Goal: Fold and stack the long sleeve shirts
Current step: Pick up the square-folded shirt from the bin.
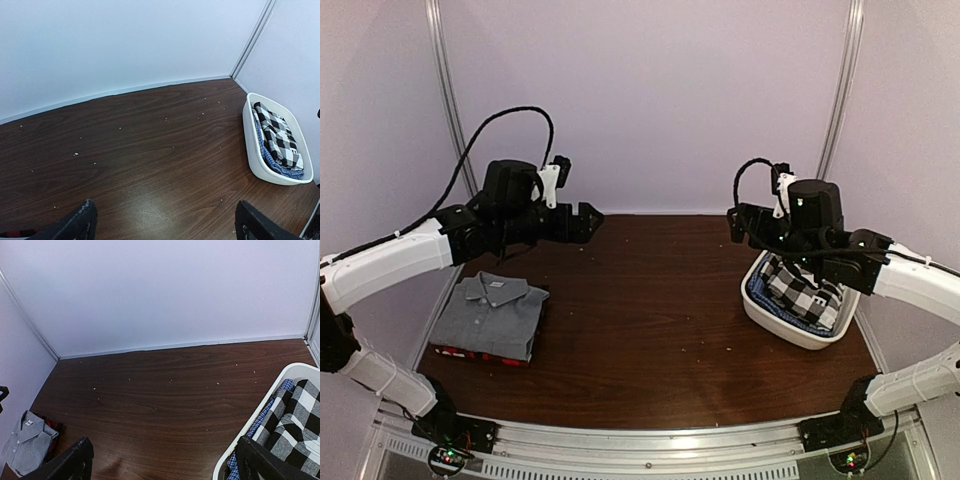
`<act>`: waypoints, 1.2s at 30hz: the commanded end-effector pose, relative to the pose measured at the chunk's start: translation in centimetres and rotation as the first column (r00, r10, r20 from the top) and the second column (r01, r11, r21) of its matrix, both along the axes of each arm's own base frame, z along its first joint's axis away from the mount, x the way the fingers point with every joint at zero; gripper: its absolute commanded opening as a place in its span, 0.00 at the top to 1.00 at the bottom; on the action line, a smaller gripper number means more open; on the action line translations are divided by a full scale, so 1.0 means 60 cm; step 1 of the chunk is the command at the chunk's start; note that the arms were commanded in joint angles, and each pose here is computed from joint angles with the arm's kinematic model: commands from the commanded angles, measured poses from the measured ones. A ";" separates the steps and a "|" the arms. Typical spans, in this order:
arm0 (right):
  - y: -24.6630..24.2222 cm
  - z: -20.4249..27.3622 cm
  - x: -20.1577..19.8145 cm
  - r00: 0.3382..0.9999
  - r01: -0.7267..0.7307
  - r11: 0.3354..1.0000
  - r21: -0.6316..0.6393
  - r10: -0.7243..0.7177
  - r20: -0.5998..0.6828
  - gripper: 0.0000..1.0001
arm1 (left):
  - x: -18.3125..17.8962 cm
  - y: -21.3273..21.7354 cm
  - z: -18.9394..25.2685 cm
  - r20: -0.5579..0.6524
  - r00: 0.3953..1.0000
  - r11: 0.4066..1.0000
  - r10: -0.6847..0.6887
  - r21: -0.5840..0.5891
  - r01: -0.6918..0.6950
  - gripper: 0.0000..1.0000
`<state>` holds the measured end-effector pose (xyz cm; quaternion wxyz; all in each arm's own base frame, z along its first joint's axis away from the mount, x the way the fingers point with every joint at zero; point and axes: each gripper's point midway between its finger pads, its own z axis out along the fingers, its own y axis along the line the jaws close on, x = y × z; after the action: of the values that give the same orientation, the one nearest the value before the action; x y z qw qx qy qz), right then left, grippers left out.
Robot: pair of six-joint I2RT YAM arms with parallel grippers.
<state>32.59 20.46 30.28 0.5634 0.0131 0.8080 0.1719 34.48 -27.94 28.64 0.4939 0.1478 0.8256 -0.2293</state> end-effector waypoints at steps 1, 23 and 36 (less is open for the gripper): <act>-0.015 0.011 0.001 0.998 0.053 0.999 0.007 -0.053 0.024 0.00 | 0.007 0.009 0.055 0.082 0.996 0.999 0.020 -0.041 -0.016 0.02; -0.242 -0.233 0.043 0.846 0.348 0.919 -0.185 -0.393 -0.359 0.06 | -0.003 0.009 0.019 0.051 0.999 1.000 -0.017 0.012 0.016 0.02; -0.256 -0.381 0.051 0.768 0.360 0.919 -0.160 -0.389 -0.508 0.13 | -0.008 0.008 0.013 0.041 0.999 0.999 -0.030 0.016 0.029 0.02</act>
<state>35.20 5.07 8.28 0.3369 0.1860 0.9230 -0.0018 34.21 -27.90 28.52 0.4944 0.1663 0.8239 -0.2217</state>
